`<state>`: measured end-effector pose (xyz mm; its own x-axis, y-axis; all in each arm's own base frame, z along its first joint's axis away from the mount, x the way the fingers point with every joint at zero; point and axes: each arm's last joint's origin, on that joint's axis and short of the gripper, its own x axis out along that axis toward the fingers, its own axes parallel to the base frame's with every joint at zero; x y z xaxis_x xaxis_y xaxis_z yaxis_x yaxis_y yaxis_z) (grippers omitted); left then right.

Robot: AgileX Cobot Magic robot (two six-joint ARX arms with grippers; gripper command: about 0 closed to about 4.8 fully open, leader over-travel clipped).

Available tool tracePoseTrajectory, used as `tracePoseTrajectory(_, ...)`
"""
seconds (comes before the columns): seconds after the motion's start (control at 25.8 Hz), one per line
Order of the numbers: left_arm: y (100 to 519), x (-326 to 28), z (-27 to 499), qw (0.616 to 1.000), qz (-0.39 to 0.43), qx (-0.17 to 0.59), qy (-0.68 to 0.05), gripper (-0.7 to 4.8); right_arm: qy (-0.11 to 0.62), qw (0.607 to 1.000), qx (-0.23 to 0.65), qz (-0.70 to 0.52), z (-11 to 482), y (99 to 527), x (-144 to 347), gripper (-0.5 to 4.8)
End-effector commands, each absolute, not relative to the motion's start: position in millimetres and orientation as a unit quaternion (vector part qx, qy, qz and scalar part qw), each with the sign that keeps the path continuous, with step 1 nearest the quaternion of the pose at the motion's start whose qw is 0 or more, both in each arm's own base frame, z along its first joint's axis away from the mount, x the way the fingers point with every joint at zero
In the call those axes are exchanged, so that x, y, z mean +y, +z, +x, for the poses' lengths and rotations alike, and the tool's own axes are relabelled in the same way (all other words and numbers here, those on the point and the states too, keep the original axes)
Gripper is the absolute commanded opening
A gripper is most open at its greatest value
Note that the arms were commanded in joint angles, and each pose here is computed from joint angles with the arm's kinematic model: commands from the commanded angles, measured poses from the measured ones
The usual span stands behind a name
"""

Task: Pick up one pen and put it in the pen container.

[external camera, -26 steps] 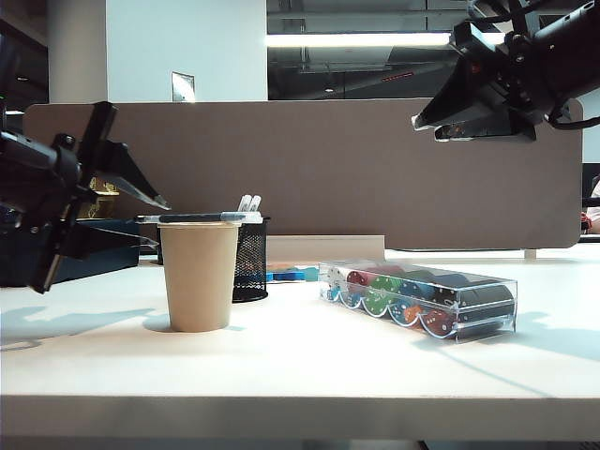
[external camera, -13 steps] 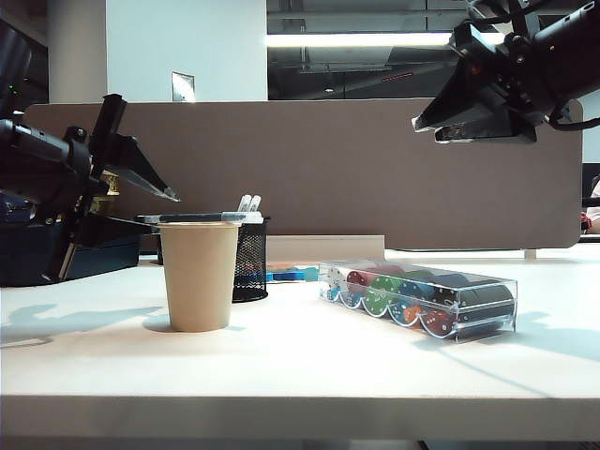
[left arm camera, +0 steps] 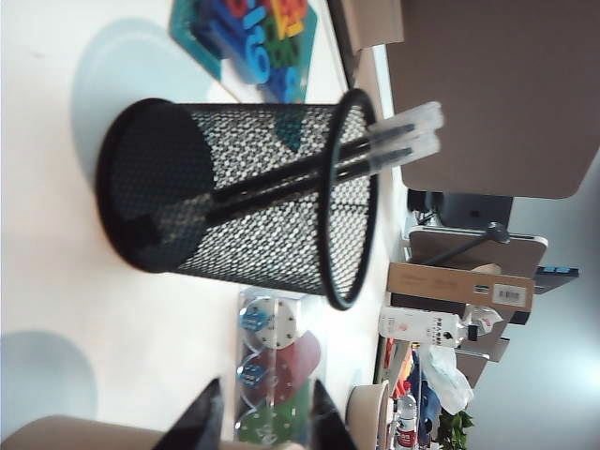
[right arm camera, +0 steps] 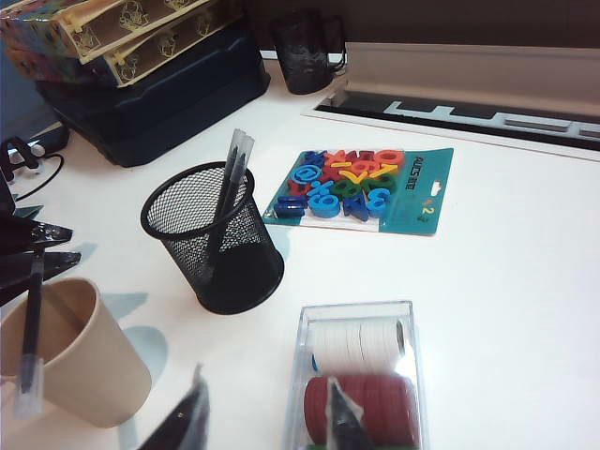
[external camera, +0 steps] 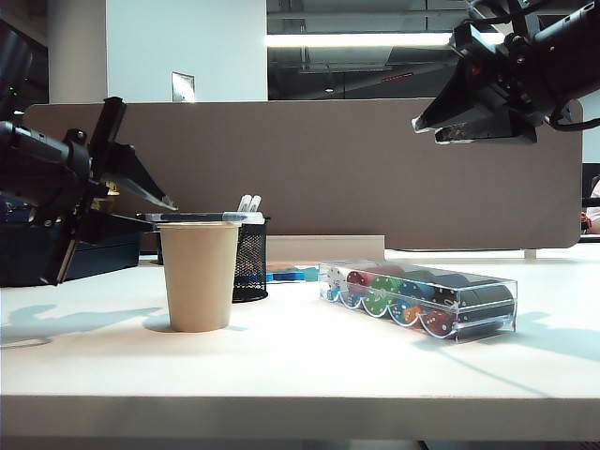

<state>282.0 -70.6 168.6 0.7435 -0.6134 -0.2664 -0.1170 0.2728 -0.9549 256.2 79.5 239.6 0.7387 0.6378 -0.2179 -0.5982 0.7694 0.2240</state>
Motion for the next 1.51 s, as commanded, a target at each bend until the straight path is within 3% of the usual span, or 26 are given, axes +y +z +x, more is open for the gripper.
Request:
tracePoseTrajectory(0.04, 168.1, -70.8, 282.0, 0.732, -0.577, 0.321, -0.167, 1.07, 0.335, 0.93, 0.135, 0.067, 256.3, 242.5, 80.3, 1.57)
tracePoseTrajectory(0.15, 168.2, -70.8, 282.1, 0.733, -0.577, 0.32, -0.167, 0.55, 0.335, 0.93, 0.135, 0.067, 256.3, 242.5, 80.3, 1.58)
tracePoseTrajectory(0.7, 171.2, -71.1, 282.9, 0.738, -0.573, 0.308, -0.18, 0.46, 0.336, 0.929, 0.139, 0.068, 256.1, 241.7, 80.3, 1.58)
tracePoseTrajectory(0.77, 171.3, -71.1, 282.9, 0.738, -0.573, 0.308, -0.181, 0.17, 0.336, 0.929, 0.14, 0.068, 256.0, 241.6, 80.3, 1.57)
tracePoseTrajectory(1.51, 188.7, -72.7, 285.2, 0.718, -0.598, 0.26, -0.244, 0.17, 0.345, 0.923, 0.157, 0.061, 254.7, 237.7, 80.5, 1.57)
